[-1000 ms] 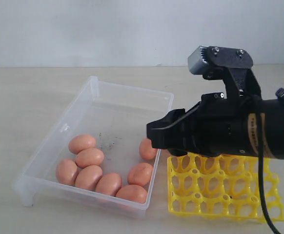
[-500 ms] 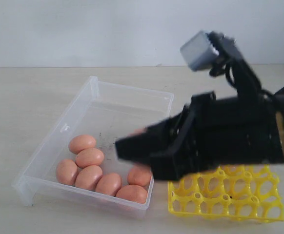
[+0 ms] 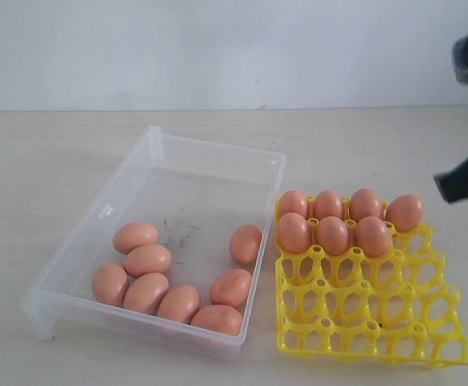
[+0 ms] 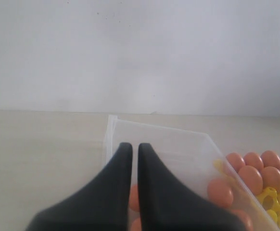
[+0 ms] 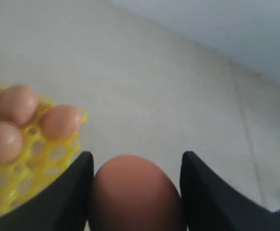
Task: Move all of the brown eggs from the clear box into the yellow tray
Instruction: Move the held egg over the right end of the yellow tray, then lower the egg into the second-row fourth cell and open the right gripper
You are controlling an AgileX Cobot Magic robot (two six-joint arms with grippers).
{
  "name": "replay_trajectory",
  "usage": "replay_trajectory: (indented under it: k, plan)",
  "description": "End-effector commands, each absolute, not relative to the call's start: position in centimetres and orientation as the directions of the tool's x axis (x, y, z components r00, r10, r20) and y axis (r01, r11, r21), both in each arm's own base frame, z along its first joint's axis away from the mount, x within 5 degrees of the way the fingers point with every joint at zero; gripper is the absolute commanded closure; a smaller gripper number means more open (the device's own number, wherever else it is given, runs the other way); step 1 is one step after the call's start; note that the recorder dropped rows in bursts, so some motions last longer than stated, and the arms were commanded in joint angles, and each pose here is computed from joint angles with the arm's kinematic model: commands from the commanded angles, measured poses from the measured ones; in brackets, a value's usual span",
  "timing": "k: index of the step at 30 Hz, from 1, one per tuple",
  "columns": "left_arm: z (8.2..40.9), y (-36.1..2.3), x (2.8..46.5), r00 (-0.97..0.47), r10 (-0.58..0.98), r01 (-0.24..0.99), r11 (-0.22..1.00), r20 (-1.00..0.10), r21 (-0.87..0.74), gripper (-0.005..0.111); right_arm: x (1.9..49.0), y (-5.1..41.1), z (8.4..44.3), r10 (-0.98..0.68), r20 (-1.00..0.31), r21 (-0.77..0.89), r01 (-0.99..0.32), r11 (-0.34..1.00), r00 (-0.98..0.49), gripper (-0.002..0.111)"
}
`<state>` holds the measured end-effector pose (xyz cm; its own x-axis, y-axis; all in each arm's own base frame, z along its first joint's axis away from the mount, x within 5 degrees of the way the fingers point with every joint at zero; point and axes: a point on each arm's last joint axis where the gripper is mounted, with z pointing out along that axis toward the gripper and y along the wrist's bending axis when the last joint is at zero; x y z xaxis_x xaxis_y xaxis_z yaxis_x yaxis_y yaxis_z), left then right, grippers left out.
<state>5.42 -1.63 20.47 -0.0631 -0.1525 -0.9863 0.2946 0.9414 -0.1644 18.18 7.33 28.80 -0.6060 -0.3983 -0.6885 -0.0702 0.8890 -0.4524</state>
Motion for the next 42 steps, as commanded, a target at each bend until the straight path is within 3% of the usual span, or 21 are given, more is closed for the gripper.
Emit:
replay_trajectory:
  k: [1, 5, 7, 10, 16, 29, 36, 39, 42]
  plan:
    - [20.4, -1.7, 5.4, -0.065, -0.163, 0.303, 0.937, -0.985, -0.175, 0.103, 17.4, 9.6, 26.6, -0.406, -0.707, -0.267, -0.312, 0.912, -0.579, 0.109]
    - [20.4, -1.7, 5.4, -0.065, -0.163, 0.303, 0.937, -0.985, -0.175, 0.103, 17.0, 11.3, 24.8, -0.340, -0.836, -0.129, -0.448, 0.885, -0.430, 0.109]
    - [20.4, -1.7, 5.4, -0.065, -0.163, 0.303, 0.937, -0.985, -0.175, 0.103, 17.1, 10.5, 24.3, -0.250, -0.866, -0.098, -0.345, 0.934, -0.432, 0.109]
    - [20.4, -1.7, 5.4, -0.065, -0.163, 0.303, 0.937, -0.985, -0.175, 0.103, 17.2, 8.7, 23.3, 0.015, -0.917, 0.060, -0.100, 0.993, -0.400, 0.109]
    - [20.4, -1.7, 5.4, -0.063, -0.163, 0.303, 0.937, -0.985, -0.175, 0.103, 16.7, 6.7, 22.1, -0.021, -0.928, -0.035, 0.031, 0.999, -0.373, 0.109]
    - [20.4, -1.7, 5.4, -0.063, -0.163, 0.303, 0.937, -0.985, -0.175, 0.103, 16.0, 9.0, 21.0, -0.016, -0.847, 0.092, -0.176, 0.980, -0.531, 0.109]
    - [20.4, -1.7, 5.4, -0.065, -0.163, 0.303, 0.937, -0.985, -0.175, 0.103, 16.2, 12.4, 24.2, -0.045, -0.818, 0.227, -0.394, 0.890, -0.574, 0.109]
    - [20.4, -1.7, 5.4, -0.065, -0.163, 0.303, 0.937, -0.985, -0.175, 0.103, 17.1, 12.0, 26.0, -0.101, -0.820, 0.121, -0.344, 0.931, -0.563, 0.109]
    - [20.4, -1.7, 5.4, -0.065, -0.163, 0.303, 0.937, -0.985, -0.175, 0.103, 17.3, 9.7, 27.8, -0.292, -0.690, -0.174, -0.240, 0.955, -0.663, 0.109]
